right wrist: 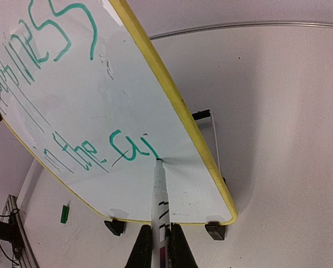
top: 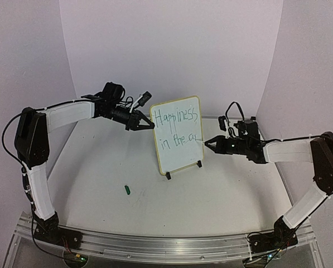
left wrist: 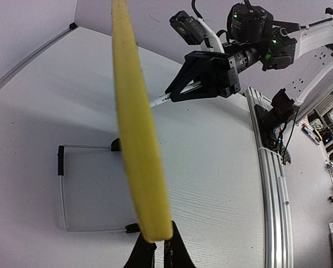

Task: Write a sentence on the whiteboard
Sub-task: Write on the whiteboard with the whiteboard marker without the cap.

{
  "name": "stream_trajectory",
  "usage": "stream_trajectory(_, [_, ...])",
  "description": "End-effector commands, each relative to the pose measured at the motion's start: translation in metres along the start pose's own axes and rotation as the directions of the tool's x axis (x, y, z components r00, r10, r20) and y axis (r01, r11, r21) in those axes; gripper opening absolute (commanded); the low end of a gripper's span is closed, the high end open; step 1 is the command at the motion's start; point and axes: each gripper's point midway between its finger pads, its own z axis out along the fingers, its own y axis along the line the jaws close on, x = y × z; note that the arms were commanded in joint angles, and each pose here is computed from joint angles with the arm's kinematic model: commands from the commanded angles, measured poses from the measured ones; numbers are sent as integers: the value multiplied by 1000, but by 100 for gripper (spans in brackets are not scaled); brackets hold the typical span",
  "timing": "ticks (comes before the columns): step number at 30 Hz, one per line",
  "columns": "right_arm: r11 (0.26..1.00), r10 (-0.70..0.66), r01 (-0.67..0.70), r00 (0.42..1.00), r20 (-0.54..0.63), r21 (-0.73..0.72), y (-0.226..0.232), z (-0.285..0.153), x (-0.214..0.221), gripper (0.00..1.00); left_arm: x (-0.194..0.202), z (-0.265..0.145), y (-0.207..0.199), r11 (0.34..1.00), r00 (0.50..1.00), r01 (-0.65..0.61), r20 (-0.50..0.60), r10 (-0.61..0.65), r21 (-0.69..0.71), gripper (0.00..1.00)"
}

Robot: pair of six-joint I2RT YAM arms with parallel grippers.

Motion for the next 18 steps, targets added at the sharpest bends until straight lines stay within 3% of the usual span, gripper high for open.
stream_trajectory(1, [999, -13, 15, 998, 56, -30, 12, -12, -16, 0, 28, 15, -14, 996, 991, 84, -102, -81, 24, 0])
stream_trajectory(18, [996, -46, 53, 993, 108, -68, 29, -13, -43, 0, 28, 15, -14, 996, 991, 85, -104, -83, 24, 0])
